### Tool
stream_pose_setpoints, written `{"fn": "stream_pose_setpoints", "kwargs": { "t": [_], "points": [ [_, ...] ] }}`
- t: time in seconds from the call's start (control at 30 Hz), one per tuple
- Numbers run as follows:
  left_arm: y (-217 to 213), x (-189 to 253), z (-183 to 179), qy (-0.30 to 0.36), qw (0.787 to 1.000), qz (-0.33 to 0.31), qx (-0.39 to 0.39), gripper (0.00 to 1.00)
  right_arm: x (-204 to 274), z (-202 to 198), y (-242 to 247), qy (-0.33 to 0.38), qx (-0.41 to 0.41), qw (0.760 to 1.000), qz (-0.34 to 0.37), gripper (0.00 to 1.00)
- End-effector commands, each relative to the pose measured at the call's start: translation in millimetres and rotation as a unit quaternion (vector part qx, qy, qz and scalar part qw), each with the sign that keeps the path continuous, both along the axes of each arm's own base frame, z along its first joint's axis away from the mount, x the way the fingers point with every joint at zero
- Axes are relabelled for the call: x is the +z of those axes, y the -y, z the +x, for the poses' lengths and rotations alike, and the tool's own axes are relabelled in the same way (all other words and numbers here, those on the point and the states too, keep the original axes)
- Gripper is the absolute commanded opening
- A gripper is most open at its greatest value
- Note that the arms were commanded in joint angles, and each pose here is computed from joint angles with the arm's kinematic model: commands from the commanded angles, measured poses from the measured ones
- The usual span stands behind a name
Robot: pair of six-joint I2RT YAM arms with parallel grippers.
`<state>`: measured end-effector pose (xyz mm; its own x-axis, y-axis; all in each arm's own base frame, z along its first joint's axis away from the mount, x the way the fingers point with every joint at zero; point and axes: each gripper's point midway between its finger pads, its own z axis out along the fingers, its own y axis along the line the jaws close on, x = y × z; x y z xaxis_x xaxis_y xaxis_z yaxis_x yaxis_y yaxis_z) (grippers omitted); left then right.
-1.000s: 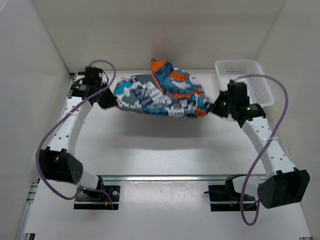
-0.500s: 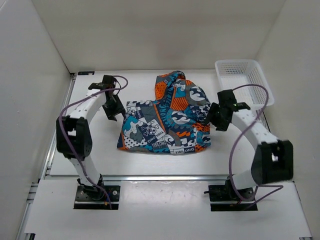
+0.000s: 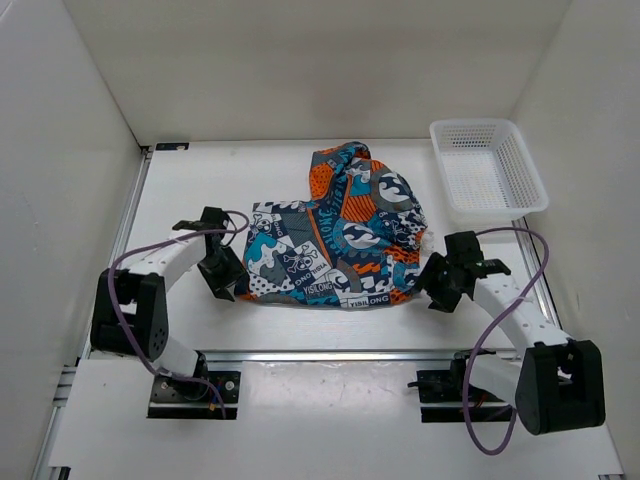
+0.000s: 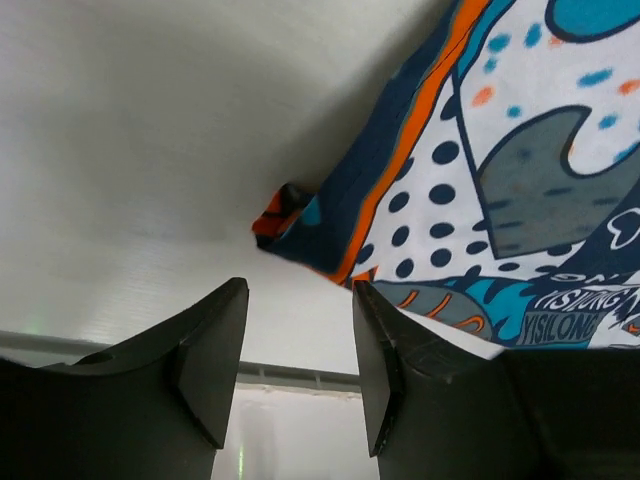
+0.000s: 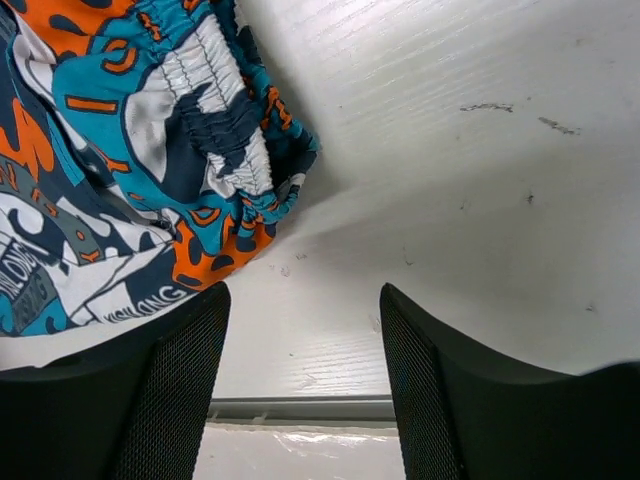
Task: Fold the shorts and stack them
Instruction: Fold the shorts
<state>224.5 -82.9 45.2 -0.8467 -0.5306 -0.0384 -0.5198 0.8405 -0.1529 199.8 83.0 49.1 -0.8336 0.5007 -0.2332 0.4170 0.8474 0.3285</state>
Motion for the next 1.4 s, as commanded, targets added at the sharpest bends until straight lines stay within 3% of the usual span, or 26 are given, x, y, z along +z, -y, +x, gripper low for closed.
{"fn": "stream_pose_setpoints", "kwargs": {
  "t": [0.0,0.13,0.37,0.43,0.47,0.5,0.53,0.63,0.73,0.77,0.8,0.87,0.97,1.07,1.1,1.27,1.37],
  "points": [
    [16,1,23,0.039,0.999,-0.037,0.004,0.58,4,22,-13,0.035,-0.015,0.998,0.048,0.67],
    [12,-16,33,0.026,0.999,-0.018,0.007,0.56,-3,32,-20,0.042,-0.019,0.997,0.068,0.67],
    [14,-39,44,0.004,1.0,-0.013,0.003,0.39,-28,47,-16,0.022,-0.031,0.998,0.052,0.56],
    [13,-40,48,0.006,1.0,-0.008,0.004,0.29,-26,57,-17,0.028,-0.031,0.998,0.053,0.39],
    [13,-36,54,0.015,1.0,-0.009,-0.001,0.12,-30,57,-16,0.024,-0.033,0.998,0.048,0.32],
    [14,-37,57,0.014,1.0,-0.009,-0.001,0.1,-25,64,-15,0.035,-0.029,0.998,0.042,0.16],
    [15,-33,62,0.022,1.0,-0.009,-0.006,0.1,-18,72,-16,0.04,-0.029,0.998,0.043,0.09],
    [17,-5,83,0.051,0.998,-0.02,-0.007,0.1,8,92,-11,0.065,-0.017,0.998,0.019,0.0],
    [13,63,115,0.127,0.992,-0.013,-0.003,0.1,77,128,-9,0.138,-0.009,0.99,0.005,0.0],
    [13,109,137,0.184,0.983,-0.021,0.002,0.1,92,130,-8,0.145,0.005,0.989,-0.002,0.0],
    [12,133,143,0.209,0.978,-0.019,-0.002,0.1,138,151,-11,0.196,0.01,0.981,0.002,0.0],
    [-2,177,148,0.242,0.97,-0.019,0.017,0.1,176,155,-10,0.219,0.022,0.975,-0.004,0.0],
    [-16,291,159,0.37,0.928,-0.028,0.029,0.1,249,155,-18,0.284,0.061,0.957,0.007,0.0],
    [-31,355,138,0.442,0.895,-0.036,0.044,0.1,309,135,-22,0.348,0.097,0.932,0.015,0.0],
    [-34,390,121,0.485,0.872,-0.042,0.043,0.1,318,126,-24,0.356,0.107,0.928,0.02,0.0],
    [-47,473,59,0.584,0.809,-0.033,0.058,0.1,383,58,-35,0.442,0.187,0.876,0.046,0.0],
    [-56,520,14,0.646,0.76,-0.014,0.076,0.1,412,8,-37,0.488,0.227,0.841,0.048,0.0]
  ]
}}
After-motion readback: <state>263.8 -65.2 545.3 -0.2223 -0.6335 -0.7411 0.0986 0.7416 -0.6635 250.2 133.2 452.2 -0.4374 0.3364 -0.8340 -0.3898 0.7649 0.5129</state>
